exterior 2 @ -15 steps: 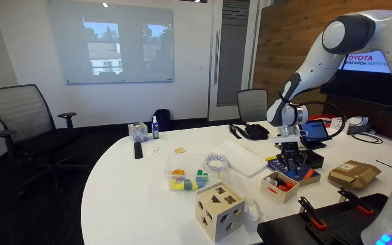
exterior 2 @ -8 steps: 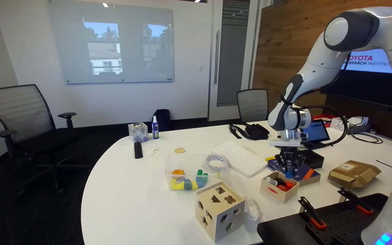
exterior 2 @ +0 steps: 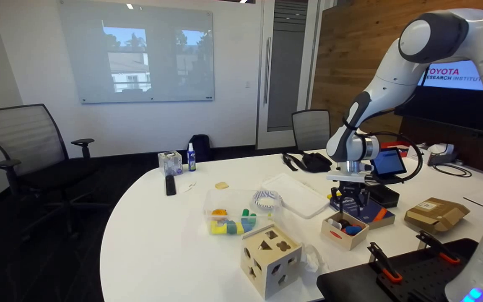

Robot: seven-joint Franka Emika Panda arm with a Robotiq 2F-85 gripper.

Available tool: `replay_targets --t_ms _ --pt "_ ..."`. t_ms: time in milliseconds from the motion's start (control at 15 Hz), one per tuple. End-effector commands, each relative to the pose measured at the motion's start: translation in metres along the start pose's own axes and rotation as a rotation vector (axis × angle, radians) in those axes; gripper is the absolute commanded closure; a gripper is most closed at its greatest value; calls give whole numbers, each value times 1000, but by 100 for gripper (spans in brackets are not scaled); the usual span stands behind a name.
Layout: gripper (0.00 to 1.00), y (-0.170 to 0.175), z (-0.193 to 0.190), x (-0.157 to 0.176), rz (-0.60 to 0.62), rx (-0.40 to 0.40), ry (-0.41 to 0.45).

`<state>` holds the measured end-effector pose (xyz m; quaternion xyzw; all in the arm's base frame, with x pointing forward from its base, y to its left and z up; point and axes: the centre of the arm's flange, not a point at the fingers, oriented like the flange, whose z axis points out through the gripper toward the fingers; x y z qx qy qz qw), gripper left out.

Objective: Move the orange object from the container into the wooden box

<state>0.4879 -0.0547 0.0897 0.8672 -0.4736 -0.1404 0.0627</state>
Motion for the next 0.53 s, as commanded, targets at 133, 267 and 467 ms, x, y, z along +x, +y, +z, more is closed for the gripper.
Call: replay_targets --t_ms 133,267,467 --pt "0 0 -18 -18 -46 43 14" --pt "0 -11 -30 -31 -97 46 30" --pt "0 -25 -50 -52 -157 44 76"
